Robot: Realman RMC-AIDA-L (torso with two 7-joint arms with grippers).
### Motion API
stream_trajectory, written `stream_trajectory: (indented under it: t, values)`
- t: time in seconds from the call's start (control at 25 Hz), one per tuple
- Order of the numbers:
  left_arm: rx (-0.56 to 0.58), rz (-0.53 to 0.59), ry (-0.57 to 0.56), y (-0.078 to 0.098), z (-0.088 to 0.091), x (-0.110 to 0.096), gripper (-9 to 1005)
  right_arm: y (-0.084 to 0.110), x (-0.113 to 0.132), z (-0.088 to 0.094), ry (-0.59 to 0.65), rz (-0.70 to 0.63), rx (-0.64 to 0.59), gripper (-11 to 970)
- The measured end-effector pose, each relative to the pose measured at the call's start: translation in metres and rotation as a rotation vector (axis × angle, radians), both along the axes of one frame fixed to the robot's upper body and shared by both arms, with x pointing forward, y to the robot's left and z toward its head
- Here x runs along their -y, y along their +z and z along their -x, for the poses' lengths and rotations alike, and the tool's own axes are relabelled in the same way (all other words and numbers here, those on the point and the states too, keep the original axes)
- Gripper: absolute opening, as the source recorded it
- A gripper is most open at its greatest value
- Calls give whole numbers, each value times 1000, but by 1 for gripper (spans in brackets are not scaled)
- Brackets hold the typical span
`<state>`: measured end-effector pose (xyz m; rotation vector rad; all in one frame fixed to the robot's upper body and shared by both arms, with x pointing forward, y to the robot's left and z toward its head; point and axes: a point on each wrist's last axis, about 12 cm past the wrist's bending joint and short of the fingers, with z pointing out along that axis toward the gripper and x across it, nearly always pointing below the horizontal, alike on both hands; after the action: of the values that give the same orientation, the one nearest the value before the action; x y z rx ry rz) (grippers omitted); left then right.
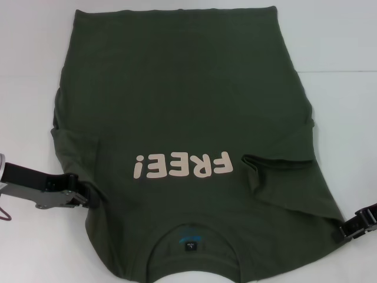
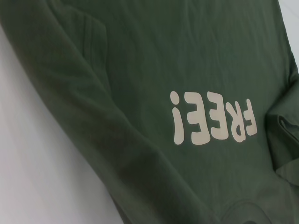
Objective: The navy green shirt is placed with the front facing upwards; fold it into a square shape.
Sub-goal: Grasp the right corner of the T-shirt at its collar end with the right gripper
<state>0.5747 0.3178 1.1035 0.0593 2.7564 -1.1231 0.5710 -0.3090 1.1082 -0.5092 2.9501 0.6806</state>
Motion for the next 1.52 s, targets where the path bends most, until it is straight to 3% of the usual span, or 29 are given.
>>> stream_trajectory:
  t: [0.44,0.92,1.2,1.52]
  values:
    - [3,3,-3,1,0,1,57,-5,-11,-1,21,-11,-6,560]
    - [10,14,2,0,0,0,58,-2,-23,-3,22,-107,19,556]
    - [17,16,4,0,0,0,58,-3,-20,-9,-54,-145,78,552]
    - [19,17,4,0,0,0,59,-11,-26,-9,-52,-153,70,547]
